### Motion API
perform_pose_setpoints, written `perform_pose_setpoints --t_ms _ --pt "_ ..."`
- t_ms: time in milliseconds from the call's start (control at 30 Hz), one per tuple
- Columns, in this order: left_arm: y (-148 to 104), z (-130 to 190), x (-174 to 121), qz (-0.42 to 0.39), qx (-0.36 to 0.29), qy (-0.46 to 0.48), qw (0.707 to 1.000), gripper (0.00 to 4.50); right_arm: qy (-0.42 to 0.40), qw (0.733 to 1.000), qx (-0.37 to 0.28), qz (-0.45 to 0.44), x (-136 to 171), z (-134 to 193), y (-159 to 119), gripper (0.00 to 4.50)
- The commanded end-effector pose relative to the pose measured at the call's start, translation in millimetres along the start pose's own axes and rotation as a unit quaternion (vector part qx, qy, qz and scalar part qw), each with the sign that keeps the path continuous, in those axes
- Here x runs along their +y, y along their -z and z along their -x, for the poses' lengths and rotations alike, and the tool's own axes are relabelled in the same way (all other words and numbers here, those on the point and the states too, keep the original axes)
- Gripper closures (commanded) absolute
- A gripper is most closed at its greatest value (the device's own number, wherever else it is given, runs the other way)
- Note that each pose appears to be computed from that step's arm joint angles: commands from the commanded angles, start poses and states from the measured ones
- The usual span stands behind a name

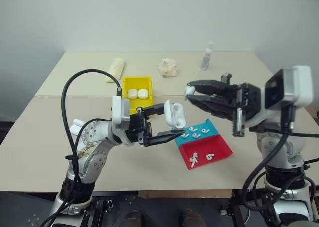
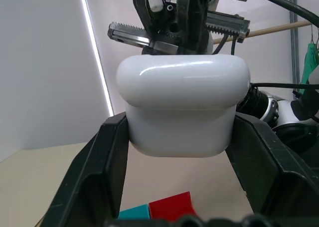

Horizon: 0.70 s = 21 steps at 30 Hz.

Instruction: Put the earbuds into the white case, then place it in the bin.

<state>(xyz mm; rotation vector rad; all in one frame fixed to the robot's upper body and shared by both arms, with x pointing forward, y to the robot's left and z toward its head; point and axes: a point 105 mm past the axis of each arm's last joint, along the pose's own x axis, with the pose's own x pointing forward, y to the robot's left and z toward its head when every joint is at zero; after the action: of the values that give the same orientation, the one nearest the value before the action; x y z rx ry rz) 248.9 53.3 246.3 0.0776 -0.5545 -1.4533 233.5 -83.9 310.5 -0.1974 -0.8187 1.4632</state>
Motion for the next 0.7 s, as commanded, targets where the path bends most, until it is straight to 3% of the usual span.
perform_pose_setpoints --t_ms 33,700 --pt "-8.4 -3.2 -0.4 -0.021 -0.009 0.002 1.0 1.73 -0.014 1.0 -0.002 0.016 4.7 -4.0 -1.8 3.74" --pt "-5.3 -2.0 -3.5 -0.014 -0.003 -0.003 1.0 1.73 -0.023 0.998 0.057 0.026 0.6 4.5 31.9 3.74"
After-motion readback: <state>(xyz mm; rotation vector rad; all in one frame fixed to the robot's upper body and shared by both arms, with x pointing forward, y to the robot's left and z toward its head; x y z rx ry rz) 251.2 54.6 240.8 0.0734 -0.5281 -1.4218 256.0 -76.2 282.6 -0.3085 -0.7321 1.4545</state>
